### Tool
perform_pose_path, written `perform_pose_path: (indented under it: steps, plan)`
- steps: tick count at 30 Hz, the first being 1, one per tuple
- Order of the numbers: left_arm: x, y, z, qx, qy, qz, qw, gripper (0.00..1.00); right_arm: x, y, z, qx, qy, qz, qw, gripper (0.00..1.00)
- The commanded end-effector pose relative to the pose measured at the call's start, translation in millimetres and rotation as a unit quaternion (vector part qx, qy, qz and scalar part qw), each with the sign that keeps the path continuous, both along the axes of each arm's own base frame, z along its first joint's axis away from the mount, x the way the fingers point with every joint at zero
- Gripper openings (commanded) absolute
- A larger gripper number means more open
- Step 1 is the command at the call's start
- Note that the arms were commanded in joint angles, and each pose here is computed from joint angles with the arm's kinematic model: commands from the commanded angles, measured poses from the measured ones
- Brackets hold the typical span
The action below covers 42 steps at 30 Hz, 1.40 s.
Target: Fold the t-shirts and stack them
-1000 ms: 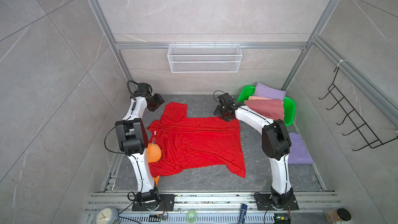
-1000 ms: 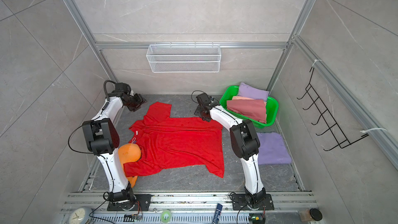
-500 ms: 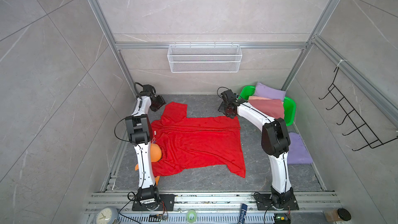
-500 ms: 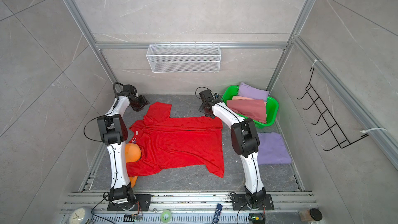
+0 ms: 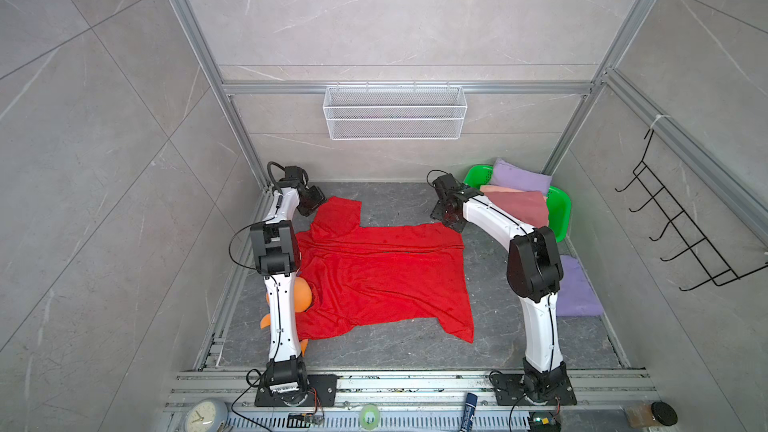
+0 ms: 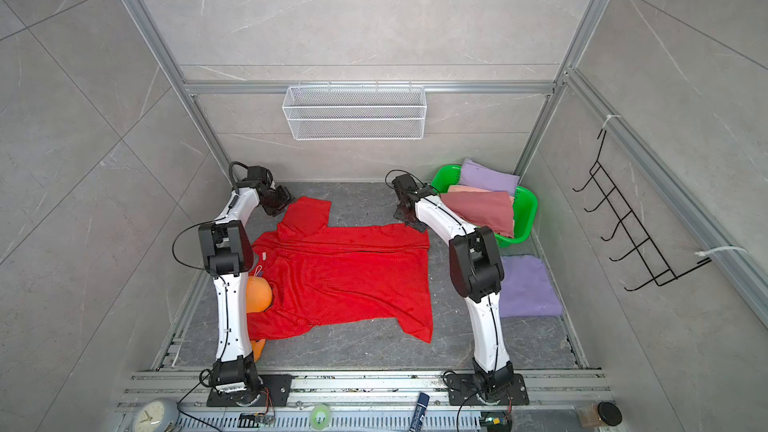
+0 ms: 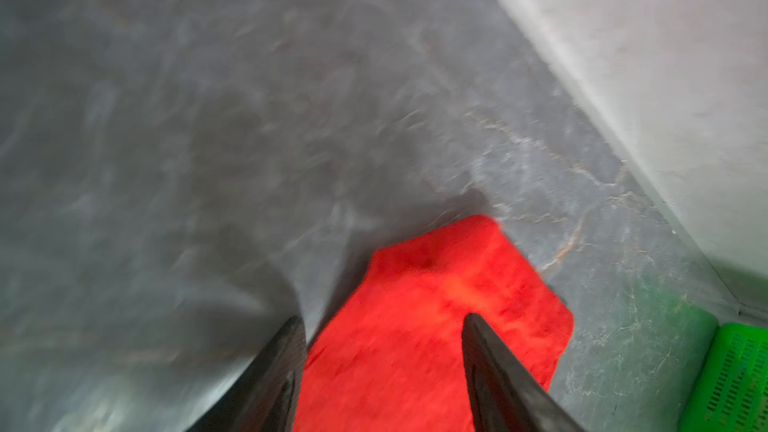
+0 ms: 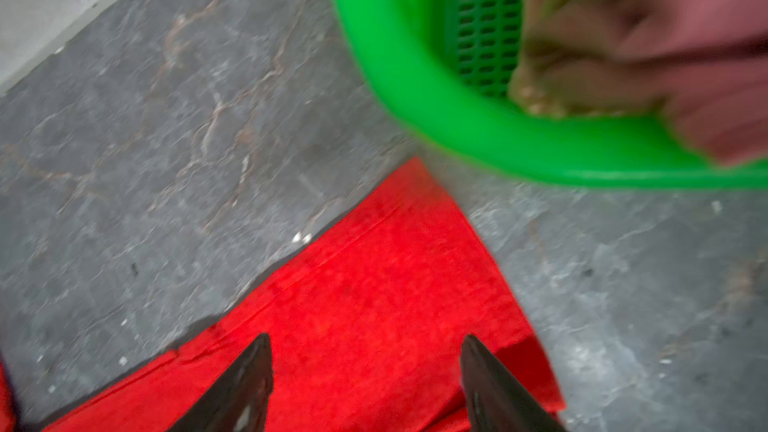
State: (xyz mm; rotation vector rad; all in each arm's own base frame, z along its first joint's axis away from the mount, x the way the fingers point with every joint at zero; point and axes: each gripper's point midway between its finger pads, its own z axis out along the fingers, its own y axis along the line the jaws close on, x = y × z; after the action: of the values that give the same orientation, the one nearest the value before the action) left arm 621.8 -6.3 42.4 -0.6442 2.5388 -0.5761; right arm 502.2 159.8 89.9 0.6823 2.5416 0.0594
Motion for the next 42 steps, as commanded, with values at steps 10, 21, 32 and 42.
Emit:
perform_pose_path:
  steps: [10, 21, 32, 42]
  plan:
    - [17, -15, 3, -0.045, -0.033, -0.005, 0.998, 0.18, 10, -23, -35, -0.08, 0.039, -0.017, 0.996, 0.73]
    - [8, -18, 10, -0.051, -0.027, -0.008, 0.998, 0.07, 30, -36, -70, -0.054, 0.041, -0.032, 0.997, 0.72]
    - [2, -16, 16, -0.049, -0.025, -0.004, 0.998, 0.05, 40, -30, -103, -0.009, 0.065, 0.008, 0.998, 0.67]
    - [5, -16, 23, -0.05, -0.033, -0.002, 0.998, 0.02, 43, -16, -101, 0.027, 0.06, 0.023, 0.998, 0.26]
